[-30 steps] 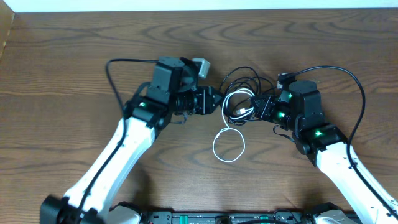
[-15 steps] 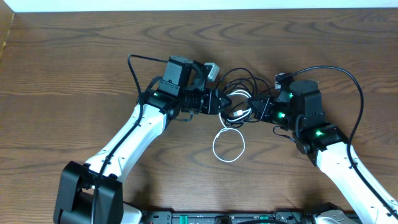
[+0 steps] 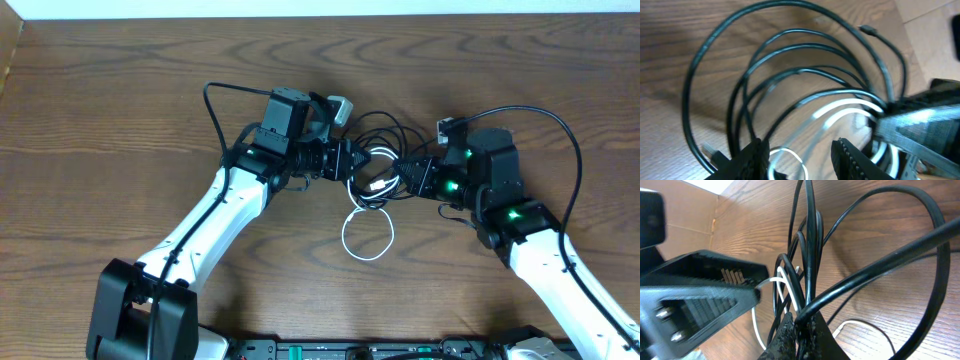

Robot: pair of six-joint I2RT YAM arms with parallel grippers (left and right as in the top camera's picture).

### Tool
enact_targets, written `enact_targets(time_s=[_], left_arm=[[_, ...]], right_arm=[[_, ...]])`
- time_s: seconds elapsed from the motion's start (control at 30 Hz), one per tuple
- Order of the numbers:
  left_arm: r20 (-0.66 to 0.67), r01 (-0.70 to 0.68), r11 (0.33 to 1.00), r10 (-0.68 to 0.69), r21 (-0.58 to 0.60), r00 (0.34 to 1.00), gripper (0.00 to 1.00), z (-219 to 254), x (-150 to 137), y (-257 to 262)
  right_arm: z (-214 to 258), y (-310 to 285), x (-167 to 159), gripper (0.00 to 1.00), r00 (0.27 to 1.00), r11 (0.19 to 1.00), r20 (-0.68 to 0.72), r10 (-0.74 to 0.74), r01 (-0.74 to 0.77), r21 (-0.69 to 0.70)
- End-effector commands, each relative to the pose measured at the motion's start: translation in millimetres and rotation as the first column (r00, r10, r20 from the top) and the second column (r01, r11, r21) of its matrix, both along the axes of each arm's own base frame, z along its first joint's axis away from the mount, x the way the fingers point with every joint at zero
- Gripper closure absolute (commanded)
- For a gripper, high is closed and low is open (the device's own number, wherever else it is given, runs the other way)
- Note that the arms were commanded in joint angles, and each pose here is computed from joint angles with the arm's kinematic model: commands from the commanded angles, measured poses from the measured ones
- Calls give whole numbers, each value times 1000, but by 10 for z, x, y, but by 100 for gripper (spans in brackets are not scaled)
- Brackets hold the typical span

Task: Untangle cables
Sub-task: 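Hold the black coil with both grippers and spread it apart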

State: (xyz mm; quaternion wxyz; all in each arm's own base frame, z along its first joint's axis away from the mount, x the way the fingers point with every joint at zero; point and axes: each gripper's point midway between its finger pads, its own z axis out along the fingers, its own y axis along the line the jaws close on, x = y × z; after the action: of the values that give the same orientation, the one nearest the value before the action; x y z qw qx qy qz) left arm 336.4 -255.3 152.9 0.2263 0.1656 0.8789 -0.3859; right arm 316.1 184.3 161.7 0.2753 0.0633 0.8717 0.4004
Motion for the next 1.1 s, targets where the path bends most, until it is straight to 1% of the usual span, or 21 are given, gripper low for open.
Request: enact_targets(time_s=[0.0,0.17,0.3,0.33,0.37,0.4,0.43,0.47,0.6,0.7,0.77,0.8,0.9,1.03,1.07], left_arm=[[23,-8,999,7,40,1000,55,-75,23,42],[14,15,999,-16,45,1000,55,-131,-14,-11],[-6,59,997,-58,54,998,55,-222,-116,-147],[-8,72,996,-71,57,997,57,-241,-146,-185],[-13,86,994,-86,60,996,64,-266,-182,-231],[-16,97,993,-96,61,995,74,-287,-208,-267],[-18,119,991,-118,63,993,91,-313,-260,-340],[-16,126,990,-125,64,992,92,-318,-274,-358],[-6,136,989,-136,59,991,92,-301,-290,-403],[-11,115,991,-115,60,993,92,-307,-235,-333],[-14,95,994,-94,61,995,92,-299,-188,-262],[-15,81,995,-80,54,997,93,-272,-160,-227],[-4,80,997,-80,21,997,92,-170,-136,-193],[24,64,998,-64,4,998,92,-38,-96,-131],[26,57,998,-57,-1,998,92,-9,-90,-117]], right_arm=[[298,17,0,99,997,999,80,23,-26,34],[397,16,-30,99,994,999,106,27,-32,44],[398,14,-33,99,994,999,106,26,-31,44],[398,14,-34,99,994,999,106,26,-31,44],[397,14,-34,99,994,999,105,26,-31,44],[397,14,-34,99,994,999,105,26,-31,44],[397,14,-34,99,994,999,105,26,-31,44],[397,14,-35,99,994,999,105,26,-31,44],[347,-23,-29,99,996,1000,89,7,-9,26],[204,-149,-15,99,997,998,47,-53,55,-32],[15,-352,-11,99,990,982,-2,-144,142,-121],[-126,-520,-32,99,976,959,-33,-213,202,-200],[-305,-785,-89,99,948,905,-61,-312,278,-322],[-467,-1151,-182,99,879,808,-86,-469,387,-445],[-494,-1199,-203,99,870,795,-92,-485,394,-462]])
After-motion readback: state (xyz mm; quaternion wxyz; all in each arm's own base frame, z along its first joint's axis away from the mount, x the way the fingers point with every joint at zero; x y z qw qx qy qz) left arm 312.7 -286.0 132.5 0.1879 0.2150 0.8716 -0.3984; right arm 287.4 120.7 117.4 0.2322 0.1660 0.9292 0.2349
